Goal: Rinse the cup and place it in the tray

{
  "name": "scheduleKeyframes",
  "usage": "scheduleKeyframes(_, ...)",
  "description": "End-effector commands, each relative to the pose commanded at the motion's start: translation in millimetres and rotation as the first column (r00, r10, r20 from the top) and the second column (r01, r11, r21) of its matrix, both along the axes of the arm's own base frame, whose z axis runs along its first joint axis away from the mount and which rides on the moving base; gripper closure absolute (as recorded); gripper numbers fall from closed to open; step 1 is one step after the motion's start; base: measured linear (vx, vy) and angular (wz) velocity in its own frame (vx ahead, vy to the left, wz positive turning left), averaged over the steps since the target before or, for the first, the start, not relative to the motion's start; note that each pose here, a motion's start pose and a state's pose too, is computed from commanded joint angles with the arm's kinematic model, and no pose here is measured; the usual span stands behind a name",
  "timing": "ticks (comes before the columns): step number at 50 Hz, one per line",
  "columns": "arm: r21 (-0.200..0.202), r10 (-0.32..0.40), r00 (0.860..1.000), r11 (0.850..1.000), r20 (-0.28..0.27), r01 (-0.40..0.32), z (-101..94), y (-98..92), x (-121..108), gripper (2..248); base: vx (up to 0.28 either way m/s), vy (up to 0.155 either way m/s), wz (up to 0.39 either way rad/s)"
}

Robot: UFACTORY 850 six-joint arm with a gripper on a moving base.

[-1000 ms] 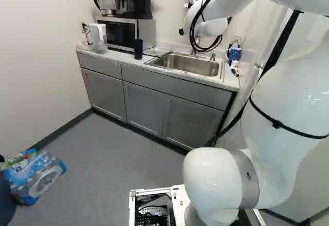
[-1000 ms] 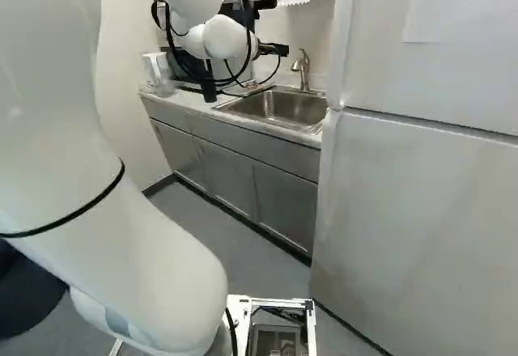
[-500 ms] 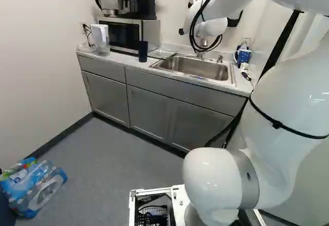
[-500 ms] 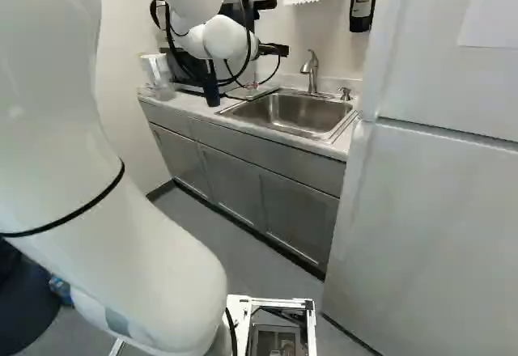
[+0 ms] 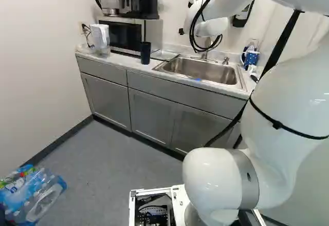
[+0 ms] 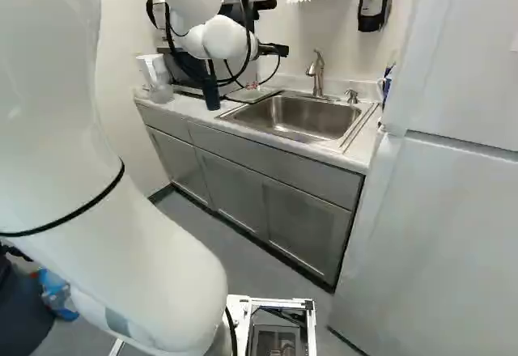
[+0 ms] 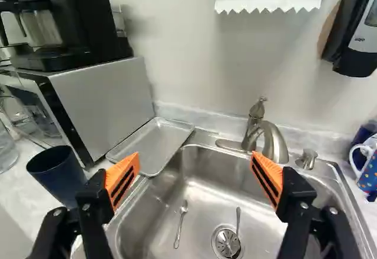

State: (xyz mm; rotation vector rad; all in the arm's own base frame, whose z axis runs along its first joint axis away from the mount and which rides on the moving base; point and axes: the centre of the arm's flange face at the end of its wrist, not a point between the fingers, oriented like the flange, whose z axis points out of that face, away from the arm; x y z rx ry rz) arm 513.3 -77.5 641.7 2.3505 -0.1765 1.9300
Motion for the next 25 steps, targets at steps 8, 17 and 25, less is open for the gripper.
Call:
scheduleKeyframes(8, 0.000, 0.000, 1.000, 1.000, 0.000, 0.000, 0.0, 0.0, 0.0, 3, 0.102, 0.042, -0.014)
scheduleKeyframes(17, 0.000, 0.000, 1.000, 1.000, 0.000, 0.000, 0.0, 0.0, 0.0, 3, 0.106, 0.041, -0.012)
scheduleKeyframes(25, 0.000, 0.000, 1.000, 1.000, 0.000, 0.000, 0.0, 0.0, 0.0, 3, 0.103, 0.040, -0.008)
